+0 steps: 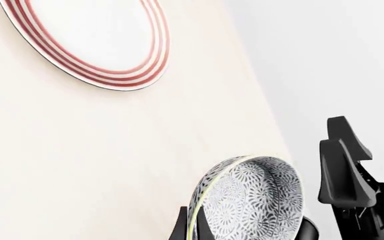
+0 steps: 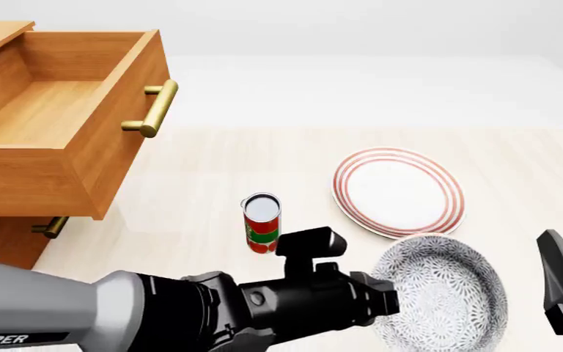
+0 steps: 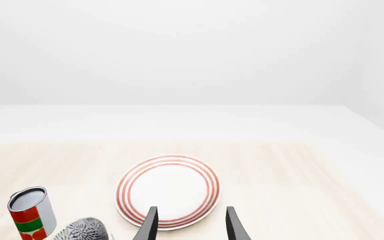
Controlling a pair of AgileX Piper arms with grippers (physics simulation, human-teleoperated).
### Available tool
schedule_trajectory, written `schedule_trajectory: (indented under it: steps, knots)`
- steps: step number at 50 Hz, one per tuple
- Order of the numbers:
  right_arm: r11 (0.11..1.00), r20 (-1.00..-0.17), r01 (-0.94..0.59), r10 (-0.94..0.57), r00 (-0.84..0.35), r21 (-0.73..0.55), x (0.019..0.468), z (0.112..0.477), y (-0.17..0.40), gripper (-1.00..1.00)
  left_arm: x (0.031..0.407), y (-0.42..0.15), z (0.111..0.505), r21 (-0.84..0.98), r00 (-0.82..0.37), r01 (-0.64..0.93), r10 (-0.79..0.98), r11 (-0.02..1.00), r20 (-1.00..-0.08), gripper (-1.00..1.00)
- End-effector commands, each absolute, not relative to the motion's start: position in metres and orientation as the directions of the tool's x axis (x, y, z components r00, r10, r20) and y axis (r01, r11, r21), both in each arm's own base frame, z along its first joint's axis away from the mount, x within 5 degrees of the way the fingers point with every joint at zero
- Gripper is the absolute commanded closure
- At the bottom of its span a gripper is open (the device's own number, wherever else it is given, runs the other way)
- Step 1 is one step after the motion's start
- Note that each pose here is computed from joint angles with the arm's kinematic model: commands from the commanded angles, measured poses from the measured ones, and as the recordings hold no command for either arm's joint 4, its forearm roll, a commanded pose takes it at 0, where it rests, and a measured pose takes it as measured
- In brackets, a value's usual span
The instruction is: Put the bowl in the top drawer of the cabinet.
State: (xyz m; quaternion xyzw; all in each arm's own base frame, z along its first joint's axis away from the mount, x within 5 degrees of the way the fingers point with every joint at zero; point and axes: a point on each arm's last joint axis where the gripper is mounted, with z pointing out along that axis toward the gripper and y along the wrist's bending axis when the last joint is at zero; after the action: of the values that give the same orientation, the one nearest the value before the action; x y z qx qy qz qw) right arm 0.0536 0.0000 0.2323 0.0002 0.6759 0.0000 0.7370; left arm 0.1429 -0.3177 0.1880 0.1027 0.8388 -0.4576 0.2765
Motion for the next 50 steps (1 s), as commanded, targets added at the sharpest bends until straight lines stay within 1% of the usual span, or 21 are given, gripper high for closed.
schedule_trajectory:
  steps: [1, 15, 50]
  knots:
    - [1.000, -0.996, 0.000, 0.000, 0.086, 0.000, 0.053, 0.232, 0.000, -1.00, 0.150, -0.313, 0.208, -0.708, -0.810, 0.433, -0.104, 0.557, -0.577, 1.00]
    - [1.000, -0.996, 0.000, 0.000, 0.086, 0.000, 0.054, 0.232, 0.000, -1.00, 0.162, -0.306, 0.235, -0.691, -0.783, 0.448, -0.123, 0.567, -0.609, 1.00]
    - [1.000, -0.996, 0.000, 0.000, 0.086, 0.000, 0.054, 0.232, 0.000, -1.00, 0.171, -0.283, 0.300, -0.665, -0.719, 0.492, -0.168, 0.561, -0.674, 1.00]
